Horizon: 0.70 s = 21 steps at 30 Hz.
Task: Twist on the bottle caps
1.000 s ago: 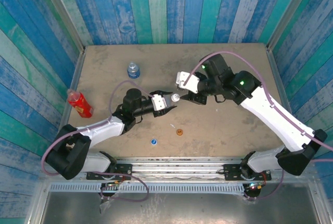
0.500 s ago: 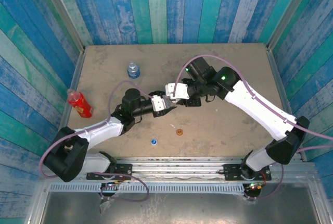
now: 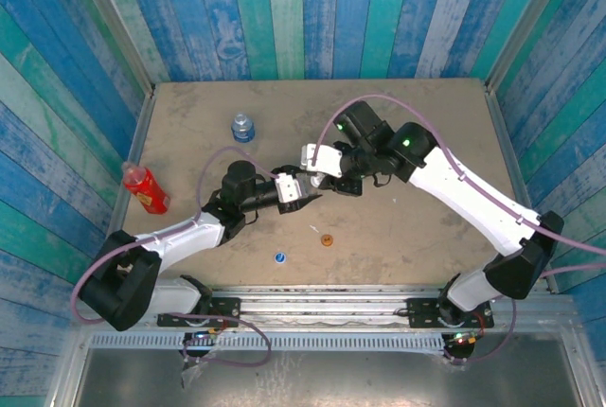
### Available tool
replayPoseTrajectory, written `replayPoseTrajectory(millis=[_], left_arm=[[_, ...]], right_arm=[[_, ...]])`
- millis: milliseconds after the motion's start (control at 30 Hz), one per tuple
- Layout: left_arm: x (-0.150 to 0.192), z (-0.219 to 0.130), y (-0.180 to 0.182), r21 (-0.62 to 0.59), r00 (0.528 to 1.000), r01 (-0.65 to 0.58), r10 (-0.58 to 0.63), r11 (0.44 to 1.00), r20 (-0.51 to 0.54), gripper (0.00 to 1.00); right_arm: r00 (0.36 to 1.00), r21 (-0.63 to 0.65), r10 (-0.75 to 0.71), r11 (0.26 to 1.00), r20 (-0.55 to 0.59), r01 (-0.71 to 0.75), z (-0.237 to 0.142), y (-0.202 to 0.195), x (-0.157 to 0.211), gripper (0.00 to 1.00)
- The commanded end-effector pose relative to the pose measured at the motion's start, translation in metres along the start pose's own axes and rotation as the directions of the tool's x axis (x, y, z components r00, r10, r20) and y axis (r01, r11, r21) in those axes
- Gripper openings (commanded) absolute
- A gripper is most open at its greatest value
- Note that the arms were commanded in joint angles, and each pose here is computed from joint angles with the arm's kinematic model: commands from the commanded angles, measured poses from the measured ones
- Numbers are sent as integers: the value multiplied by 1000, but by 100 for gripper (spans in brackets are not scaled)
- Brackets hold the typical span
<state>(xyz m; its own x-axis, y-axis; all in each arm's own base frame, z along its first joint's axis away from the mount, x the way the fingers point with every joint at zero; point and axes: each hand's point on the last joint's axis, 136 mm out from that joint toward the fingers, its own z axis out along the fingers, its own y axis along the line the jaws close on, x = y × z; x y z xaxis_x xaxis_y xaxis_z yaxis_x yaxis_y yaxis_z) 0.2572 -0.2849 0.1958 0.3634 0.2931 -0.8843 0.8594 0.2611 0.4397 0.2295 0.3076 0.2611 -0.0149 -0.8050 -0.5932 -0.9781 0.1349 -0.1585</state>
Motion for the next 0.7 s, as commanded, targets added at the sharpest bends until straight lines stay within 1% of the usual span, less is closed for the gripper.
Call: replayPoseTrajectory(millis=[0, 67, 100, 133, 167, 200, 233, 300, 367, 433, 467, 533, 567, 633, 667], left_arm=[[-11, -4, 6, -29, 999, -46, 47, 998, 15, 62], [-11, -4, 6, -30, 999, -44, 45, 999, 13, 62], [-10, -4, 7, -32, 999, -44, 44, 999, 12, 62], [-11, -4, 7, -34, 999, -46, 47, 998, 12, 62], [-10, -4, 7, -34, 999, -47, 48, 998, 11, 62], [-10, -4, 7, -35, 999, -48, 48, 998, 10, 62], [-9, -4, 7, -37, 999, -46, 47, 998, 9, 62], [-10, -4, 9, -44, 1000, -19, 20, 999, 10, 62], [-14, -5, 10, -43, 1000, 13, -12, 999, 27, 61], [-24, -8, 10, -27, 995, 54, -52, 998, 85, 61], [-30, -9, 11, -19, 991, 72, -69, 997, 118, 61], [-43, -13, 10, 12, 978, 100, -100, 995, 182, 61], [-49, -14, 10, 23, 973, 103, -106, 994, 206, 61], [-50, -11, 6, 58, 962, 130, -141, 990, 232, 61], [-53, -12, 5, 68, 957, 133, -145, 989, 251, 61]], right_arm=[[893, -55, 427, 904, 140, -424, -11, 2, -27, 4], [821, -123, 550, 835, 151, -536, -9, 9, -31, 2], [796, -132, 586, 810, 148, -572, -7, 9, -29, 1], [784, -140, 605, 795, 137, -590, -5, 11, -26, 2], [789, -138, 602, 798, 122, -587, -3, 14, -22, 4], [808, -124, 578, 815, 115, -566, -3, 14, -19, 7], [842, -95, 526, 850, 118, -518, -6, 13, -15, 11], [889, -18, 438, 898, 133, -440, -13, 6, -8, 23], [938, 39, 300, 950, 174, -311, -24, 2, -6, 41], [963, 81, 148, 982, 224, -170, -34, 4, -4, 56], [960, 96, 101, 987, 261, -130, -39, 7, -6, 58], [928, 117, 30, 990, 371, -79, -47, 12, -14, 62], [901, 125, 4, 990, 433, -65, -52, 14, -21, 63], [845, 117, -32, 992, 534, -37, -57, 21, -31, 64], [823, 116, -34, 992, 567, -40, -59, 21, -35, 64]])
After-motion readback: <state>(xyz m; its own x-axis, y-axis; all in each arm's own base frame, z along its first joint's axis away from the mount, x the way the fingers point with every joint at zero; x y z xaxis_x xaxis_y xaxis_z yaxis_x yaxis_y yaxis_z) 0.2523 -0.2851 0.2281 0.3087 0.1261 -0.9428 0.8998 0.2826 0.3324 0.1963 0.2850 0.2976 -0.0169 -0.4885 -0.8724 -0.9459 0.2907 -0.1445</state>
